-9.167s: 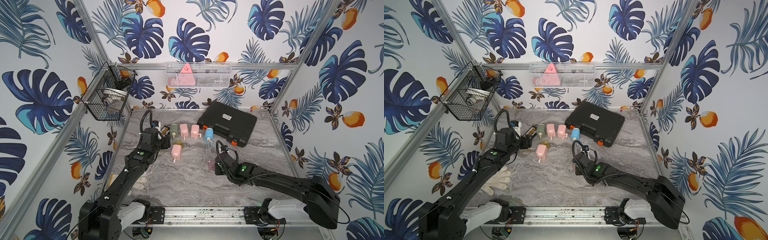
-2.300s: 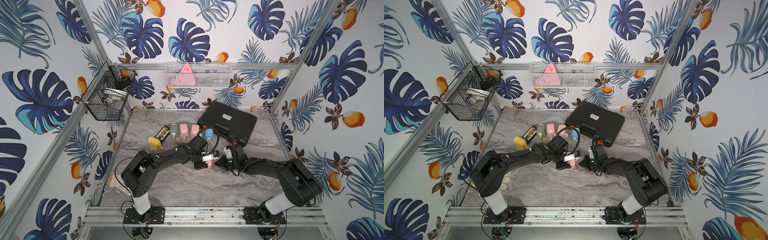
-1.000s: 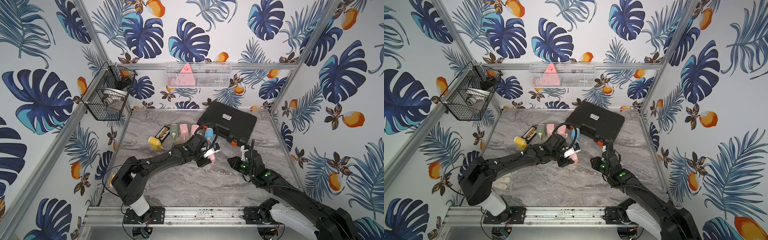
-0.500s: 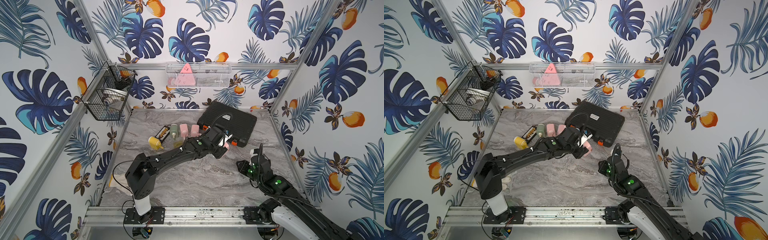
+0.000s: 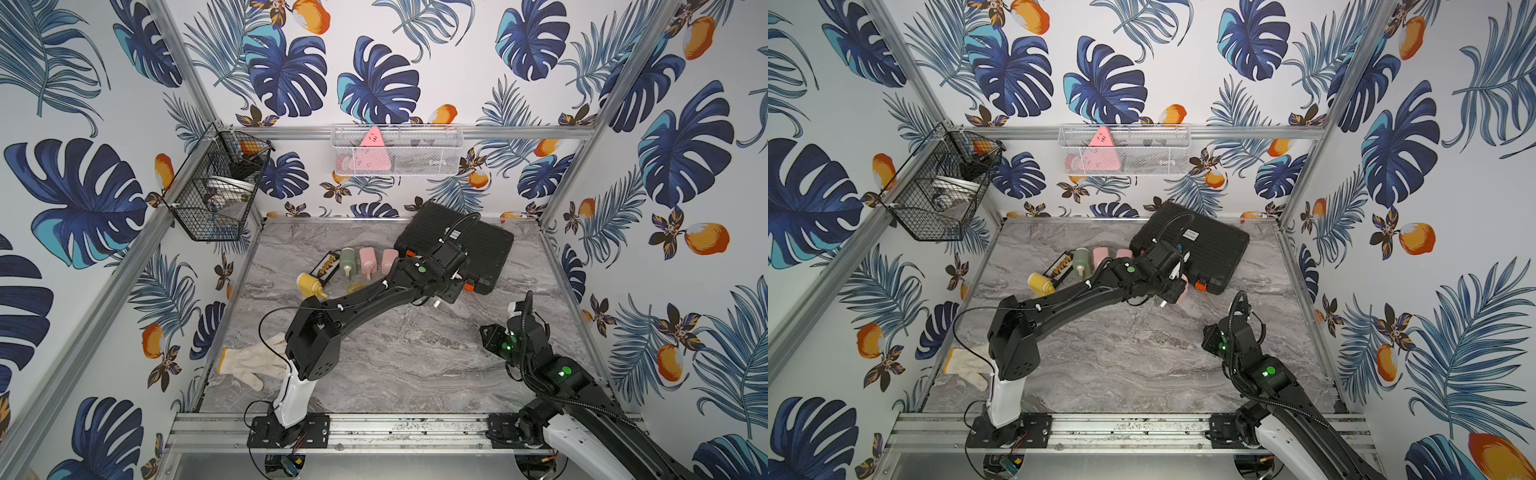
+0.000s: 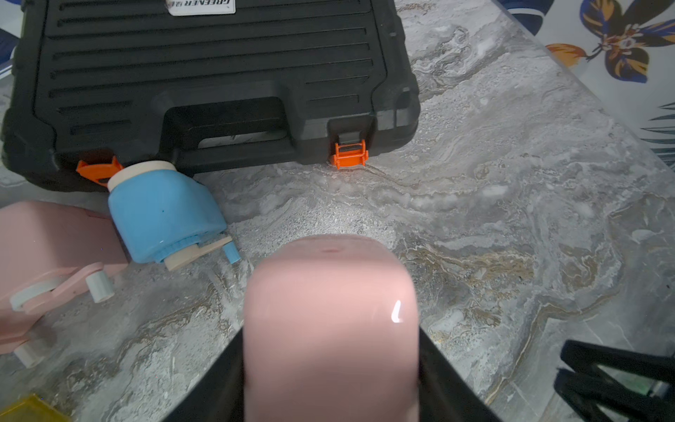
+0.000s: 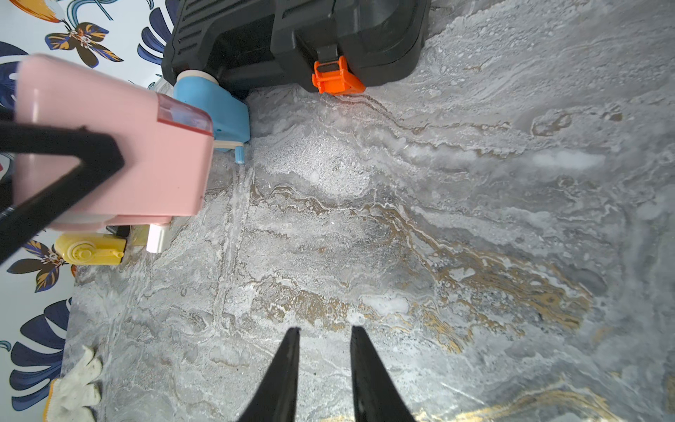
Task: Put the tray back into the pencil sharpener
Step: Place the pencil sharpener at the center of the board.
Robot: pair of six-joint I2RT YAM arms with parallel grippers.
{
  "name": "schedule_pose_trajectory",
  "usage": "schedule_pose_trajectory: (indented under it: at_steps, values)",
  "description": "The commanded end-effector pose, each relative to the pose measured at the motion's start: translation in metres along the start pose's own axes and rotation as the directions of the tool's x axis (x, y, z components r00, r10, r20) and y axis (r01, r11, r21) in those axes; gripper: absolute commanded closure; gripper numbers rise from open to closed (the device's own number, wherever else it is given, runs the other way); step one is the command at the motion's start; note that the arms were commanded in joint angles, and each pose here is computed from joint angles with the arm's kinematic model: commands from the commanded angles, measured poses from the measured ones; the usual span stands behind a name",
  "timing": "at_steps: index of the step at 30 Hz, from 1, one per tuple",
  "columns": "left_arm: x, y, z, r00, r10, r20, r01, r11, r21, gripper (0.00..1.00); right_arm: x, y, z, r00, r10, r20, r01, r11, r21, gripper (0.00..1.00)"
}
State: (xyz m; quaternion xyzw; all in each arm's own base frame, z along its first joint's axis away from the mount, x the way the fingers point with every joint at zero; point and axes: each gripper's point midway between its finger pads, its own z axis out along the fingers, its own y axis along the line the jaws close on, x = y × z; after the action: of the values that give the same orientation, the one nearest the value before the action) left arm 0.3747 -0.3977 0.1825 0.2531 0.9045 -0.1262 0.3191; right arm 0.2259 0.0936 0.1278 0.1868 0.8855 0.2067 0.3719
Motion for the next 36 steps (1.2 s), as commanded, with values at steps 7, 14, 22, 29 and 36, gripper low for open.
schedule_pose_trajectory:
  at_steps: [7, 14, 22, 29, 36]
  values:
    - [0.001, 0.015, 0.012, 0.995, -0.094, -0.039, 0.089, 0.989, -0.115, 1.0, -0.004, 0.0, -0.001, 1.0, -0.009, 0.013, 0.009, 1.0, 0.01, 0.72]
    - [0.003, 0.02, 0.037, 0.993, -0.099, -0.057, 0.088, 0.982, -0.169, 1.0, -0.005, 0.005, 0.002, 1.0, -0.015, 0.002, 0.015, 1.0, 0.005, 0.72]
    - [0.0, 0.032, 0.067, 0.988, -0.147, -0.048, 0.131, 0.963, -0.236, 0.99, -0.006, 0.006, 0.004, 1.0, -0.016, 0.002, 0.016, 1.0, 0.007, 0.72]
    - [-0.005, 0.045, 0.094, 0.978, -0.209, -0.027, 0.197, 0.952, -0.236, 1.0, -0.008, 0.008, 0.003, 1.0, -0.02, 0.008, 0.02, 1.0, 0.005, 0.72]
    - [-0.015, 0.049, 0.111, 0.973, -0.231, 0.018, 0.229, 0.948, -0.219, 0.98, -0.01, 0.01, 0.004, 1.0, -0.022, 0.012, 0.022, 1.0, 0.002, 0.72]
